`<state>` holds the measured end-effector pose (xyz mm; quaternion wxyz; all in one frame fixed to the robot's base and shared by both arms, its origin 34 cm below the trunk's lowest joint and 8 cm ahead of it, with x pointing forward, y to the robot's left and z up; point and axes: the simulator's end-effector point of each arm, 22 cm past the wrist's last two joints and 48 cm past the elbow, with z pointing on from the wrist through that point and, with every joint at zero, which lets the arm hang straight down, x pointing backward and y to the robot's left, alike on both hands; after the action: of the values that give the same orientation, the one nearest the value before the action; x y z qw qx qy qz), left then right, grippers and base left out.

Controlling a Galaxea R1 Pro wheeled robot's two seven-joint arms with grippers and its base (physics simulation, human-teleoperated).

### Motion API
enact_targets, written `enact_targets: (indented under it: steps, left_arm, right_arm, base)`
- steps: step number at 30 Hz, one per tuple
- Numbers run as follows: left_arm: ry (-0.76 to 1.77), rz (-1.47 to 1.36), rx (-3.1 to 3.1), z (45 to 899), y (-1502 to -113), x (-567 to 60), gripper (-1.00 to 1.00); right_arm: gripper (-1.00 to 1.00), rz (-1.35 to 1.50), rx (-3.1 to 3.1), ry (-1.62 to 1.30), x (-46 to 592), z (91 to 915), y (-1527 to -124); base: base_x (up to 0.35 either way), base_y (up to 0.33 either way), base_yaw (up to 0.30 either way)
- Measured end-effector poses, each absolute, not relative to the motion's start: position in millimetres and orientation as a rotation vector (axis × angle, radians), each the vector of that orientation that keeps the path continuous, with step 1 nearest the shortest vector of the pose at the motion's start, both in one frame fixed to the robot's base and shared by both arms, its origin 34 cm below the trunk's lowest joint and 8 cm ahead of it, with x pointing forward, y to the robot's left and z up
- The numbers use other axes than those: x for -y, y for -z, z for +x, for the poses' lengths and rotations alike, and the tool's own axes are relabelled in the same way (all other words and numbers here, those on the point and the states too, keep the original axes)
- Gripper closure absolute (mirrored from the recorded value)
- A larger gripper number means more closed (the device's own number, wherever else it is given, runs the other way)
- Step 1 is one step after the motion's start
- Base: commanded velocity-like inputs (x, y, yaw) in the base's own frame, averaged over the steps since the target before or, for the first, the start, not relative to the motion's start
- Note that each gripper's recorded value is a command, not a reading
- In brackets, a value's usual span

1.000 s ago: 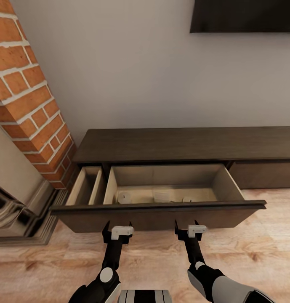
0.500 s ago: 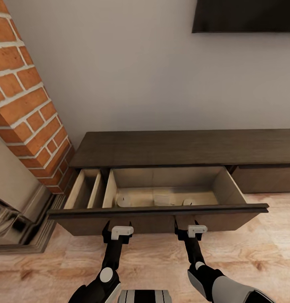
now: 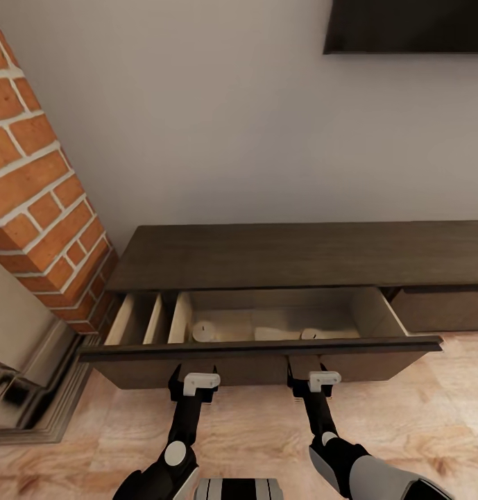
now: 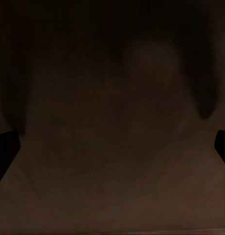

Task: Place each of the two pumpkins and all three candles from the living room inside a cabinet in the living room (use any cabinet), then make sure every cabinet is closed, and position the cauldron so it is next to a table in the living room.

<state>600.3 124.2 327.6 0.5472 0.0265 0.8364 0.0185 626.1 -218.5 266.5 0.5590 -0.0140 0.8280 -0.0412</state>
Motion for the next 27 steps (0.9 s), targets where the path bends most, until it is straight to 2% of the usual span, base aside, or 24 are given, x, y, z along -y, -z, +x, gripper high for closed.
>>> enact_targets:
  steps: [23,27]
  left_arm:
    - [-0.040,0.061,-1.977,601.3,-329.9,-123.5,-1.00]
    - [-0.039,0.061,-1.975,601.8,-330.5,-123.0,-1.00]
  right_arm:
    - [-1.00,-0.040,-1.953,0.096,217.5,625.9,-266.2]
    - [-1.00,-0.018,-1.953,0.102,221.1,626.1,-266.3]
  base:
    - [0.308,0.000,0.000]
    - [0.167,0.000,0.000]
